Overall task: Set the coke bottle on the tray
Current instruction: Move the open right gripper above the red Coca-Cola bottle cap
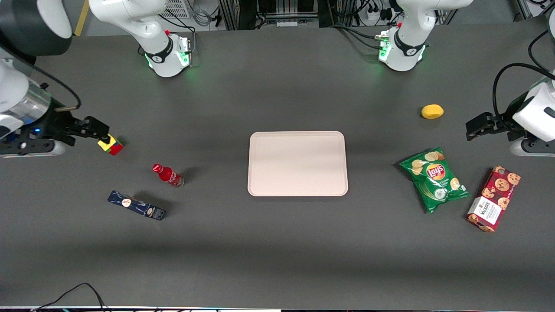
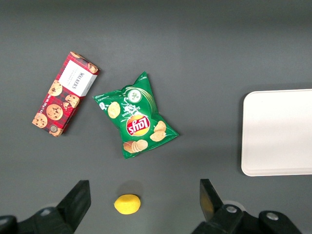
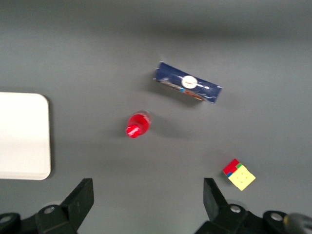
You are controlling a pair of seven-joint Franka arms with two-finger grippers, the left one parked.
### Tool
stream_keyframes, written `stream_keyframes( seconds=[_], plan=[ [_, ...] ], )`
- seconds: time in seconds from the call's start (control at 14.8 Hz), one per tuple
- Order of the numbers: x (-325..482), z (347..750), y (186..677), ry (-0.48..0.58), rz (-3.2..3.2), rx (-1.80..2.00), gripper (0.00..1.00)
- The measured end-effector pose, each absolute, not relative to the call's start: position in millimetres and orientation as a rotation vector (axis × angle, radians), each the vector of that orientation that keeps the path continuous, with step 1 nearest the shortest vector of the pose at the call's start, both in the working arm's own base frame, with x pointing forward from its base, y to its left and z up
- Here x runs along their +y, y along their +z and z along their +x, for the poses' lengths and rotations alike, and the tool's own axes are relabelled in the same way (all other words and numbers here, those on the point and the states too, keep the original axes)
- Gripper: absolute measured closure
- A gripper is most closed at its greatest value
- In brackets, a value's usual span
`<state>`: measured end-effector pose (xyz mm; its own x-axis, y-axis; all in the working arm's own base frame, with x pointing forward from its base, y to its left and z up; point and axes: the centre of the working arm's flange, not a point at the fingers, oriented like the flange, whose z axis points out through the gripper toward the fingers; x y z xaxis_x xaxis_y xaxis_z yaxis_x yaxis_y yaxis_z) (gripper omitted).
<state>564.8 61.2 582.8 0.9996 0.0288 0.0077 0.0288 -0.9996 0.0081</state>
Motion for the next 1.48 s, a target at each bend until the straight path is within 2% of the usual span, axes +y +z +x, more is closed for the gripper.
stream_keyframes(
  seconds=[0.34, 0.47, 0.74, 0.94, 1.48],
  plan=[
    [85, 559, 566, -0.062, 3.125, 0.126, 0.0],
    [86, 559, 547, -0.108, 3.12, 0.134, 0.0],
    [87, 565, 510, -0.092, 3.12, 0.17, 0.0],
    [89, 574, 476, -0.122, 3.114, 0.181, 0.0],
    [104, 593, 388, -0.272, 3.084, 0.296, 0.0]
  ],
)
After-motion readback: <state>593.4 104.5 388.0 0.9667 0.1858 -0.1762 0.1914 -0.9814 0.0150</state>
